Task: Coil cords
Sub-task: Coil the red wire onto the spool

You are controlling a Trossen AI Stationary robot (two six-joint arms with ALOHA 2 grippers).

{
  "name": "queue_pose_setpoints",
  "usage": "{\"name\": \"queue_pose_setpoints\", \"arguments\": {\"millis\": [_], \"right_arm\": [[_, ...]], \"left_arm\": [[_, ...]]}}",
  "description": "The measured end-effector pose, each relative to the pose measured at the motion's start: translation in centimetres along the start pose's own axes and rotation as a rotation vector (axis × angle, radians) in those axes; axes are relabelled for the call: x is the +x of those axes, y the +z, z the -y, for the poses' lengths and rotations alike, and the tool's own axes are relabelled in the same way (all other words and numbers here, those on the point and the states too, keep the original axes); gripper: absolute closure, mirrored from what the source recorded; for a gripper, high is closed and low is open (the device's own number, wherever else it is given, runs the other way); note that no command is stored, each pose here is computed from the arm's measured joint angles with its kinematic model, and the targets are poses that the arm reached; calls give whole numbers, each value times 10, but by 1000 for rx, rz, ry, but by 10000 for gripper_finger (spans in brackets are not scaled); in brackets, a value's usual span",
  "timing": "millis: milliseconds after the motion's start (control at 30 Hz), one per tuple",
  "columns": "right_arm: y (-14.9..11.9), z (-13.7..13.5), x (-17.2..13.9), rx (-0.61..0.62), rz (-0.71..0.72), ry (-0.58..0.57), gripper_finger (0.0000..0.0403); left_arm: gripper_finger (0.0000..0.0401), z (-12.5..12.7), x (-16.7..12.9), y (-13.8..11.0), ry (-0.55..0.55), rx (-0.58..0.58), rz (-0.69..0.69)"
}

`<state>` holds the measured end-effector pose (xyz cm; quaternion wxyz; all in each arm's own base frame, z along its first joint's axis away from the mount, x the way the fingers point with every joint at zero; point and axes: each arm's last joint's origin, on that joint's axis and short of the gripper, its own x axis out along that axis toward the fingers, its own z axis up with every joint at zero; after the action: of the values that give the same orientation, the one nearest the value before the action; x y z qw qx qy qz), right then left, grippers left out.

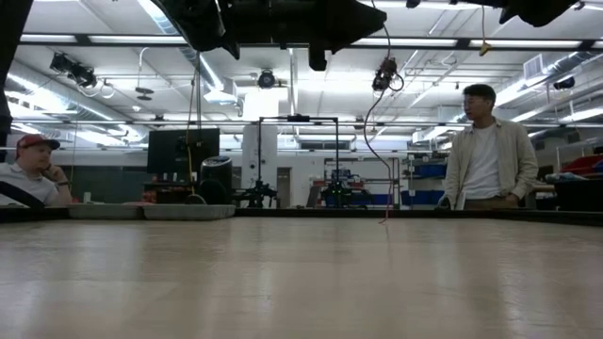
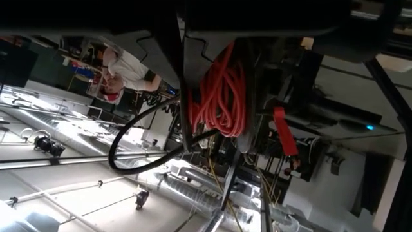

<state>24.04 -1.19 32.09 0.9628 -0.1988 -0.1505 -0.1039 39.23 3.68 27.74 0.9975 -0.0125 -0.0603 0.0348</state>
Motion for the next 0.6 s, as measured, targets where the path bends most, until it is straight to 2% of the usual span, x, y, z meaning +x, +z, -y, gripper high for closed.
{"name": "queue_pose_setpoints", "arguments": {"millis": [200,600], "right_arm": [[0,0,0,6,4,-1,403],[2,-1,-1,8,1,-1,403]], "left_arm": [[391,0,0,0,-7,6,-4],[400,-2,-1,-7,-5,28,-90]]}}
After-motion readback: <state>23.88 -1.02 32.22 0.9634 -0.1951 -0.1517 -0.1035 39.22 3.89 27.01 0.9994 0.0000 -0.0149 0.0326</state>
